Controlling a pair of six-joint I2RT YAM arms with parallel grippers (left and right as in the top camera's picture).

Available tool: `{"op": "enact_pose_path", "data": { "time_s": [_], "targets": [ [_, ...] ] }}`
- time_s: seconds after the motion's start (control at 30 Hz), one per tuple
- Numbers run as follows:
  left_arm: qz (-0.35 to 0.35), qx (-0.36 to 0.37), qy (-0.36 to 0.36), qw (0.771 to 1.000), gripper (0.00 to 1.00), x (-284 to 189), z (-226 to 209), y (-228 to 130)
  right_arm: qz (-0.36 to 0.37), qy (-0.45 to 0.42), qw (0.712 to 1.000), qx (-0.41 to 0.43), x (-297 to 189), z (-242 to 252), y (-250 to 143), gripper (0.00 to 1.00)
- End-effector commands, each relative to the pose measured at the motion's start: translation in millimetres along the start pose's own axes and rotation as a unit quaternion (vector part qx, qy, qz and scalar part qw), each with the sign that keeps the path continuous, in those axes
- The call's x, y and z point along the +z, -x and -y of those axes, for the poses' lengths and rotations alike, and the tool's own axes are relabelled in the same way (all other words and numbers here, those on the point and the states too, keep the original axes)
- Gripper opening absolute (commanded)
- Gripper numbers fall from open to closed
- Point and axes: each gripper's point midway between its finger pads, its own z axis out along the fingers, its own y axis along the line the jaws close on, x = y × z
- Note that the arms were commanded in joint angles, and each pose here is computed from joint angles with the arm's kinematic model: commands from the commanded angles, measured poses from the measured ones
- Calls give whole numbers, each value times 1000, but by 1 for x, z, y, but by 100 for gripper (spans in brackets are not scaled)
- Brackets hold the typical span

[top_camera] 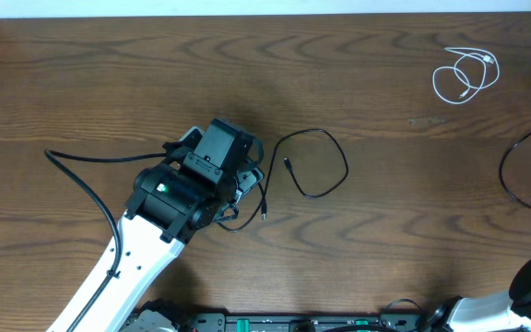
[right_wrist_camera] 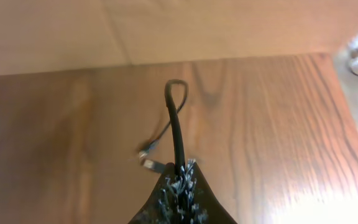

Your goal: Untangle cables

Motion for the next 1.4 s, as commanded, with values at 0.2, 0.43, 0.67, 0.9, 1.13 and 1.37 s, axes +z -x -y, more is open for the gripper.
{"op": "enact_pose_path", "data": {
  "time_s": [0.2,0.43,0.67,0.9,1.13,1.37],
  "targets": [
    [6,5,3,1000,72,0,-1,3,7,-114,993,41,57,75,-14,3],
    [6,6,5,1000,72,0,-1,3,-24,-10,997,-79,76,40,-20,90],
    [5,6,6,1000,72,0,-2,3,-83,182,968,-152,58,-29,-47,99],
    [4,6,10,1000,72,0,-4,2,-111,253,948,-157,41,-56,-63,99],
    [5,5,6,1000,72,0,-2,3,-165,284,907,-264,30,-63,-113,66],
    [6,5,5,1000,72,0,-1,3,-271,233,865,-353,50,-35,-188,94]
  ]
}}
